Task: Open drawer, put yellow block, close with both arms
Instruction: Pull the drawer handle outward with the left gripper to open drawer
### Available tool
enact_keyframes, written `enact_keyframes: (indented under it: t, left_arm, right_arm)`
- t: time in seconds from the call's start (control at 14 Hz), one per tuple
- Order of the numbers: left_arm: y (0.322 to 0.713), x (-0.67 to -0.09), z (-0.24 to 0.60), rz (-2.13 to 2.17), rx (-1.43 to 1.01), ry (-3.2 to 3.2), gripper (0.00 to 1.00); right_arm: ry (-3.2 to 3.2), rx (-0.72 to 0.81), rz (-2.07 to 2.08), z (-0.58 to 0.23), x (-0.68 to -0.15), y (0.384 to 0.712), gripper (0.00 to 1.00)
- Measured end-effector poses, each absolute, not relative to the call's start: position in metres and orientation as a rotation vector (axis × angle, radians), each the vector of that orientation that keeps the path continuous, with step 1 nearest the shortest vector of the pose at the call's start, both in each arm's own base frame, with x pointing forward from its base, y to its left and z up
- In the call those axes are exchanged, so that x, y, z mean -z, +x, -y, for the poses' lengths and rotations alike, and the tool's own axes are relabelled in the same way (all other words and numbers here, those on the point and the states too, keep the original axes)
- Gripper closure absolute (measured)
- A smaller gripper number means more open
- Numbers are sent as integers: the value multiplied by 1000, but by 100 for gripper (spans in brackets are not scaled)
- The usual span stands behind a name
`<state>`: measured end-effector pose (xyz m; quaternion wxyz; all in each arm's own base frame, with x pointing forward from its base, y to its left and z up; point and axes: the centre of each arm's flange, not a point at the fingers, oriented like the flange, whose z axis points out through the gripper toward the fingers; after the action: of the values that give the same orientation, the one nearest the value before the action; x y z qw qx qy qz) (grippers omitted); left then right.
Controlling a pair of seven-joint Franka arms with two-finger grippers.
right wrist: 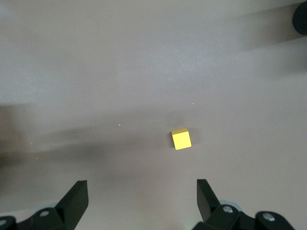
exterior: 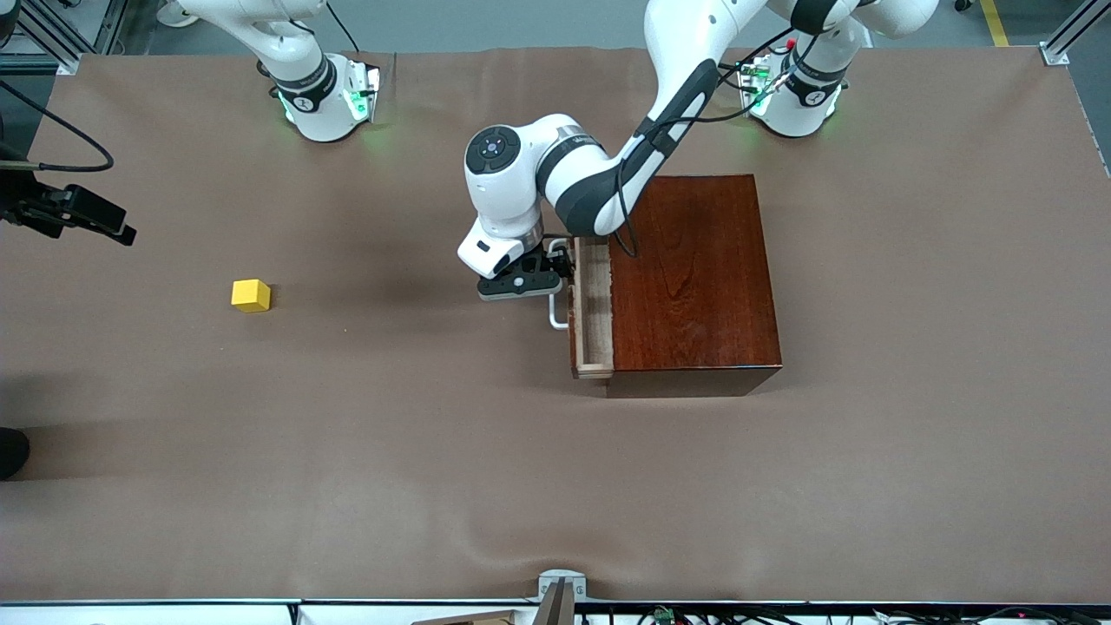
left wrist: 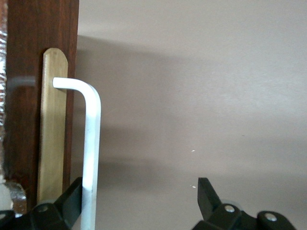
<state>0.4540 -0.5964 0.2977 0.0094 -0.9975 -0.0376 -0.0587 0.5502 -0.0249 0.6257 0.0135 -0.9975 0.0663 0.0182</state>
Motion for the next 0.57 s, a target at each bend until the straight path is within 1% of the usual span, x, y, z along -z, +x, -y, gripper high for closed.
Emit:
enact_keyframes:
  t: [0.57]
  left_arm:
    - [446,-297,607,92,202,-3141,0]
  right_arm:
    - [-3107,-57,-206,25,-626,550,0]
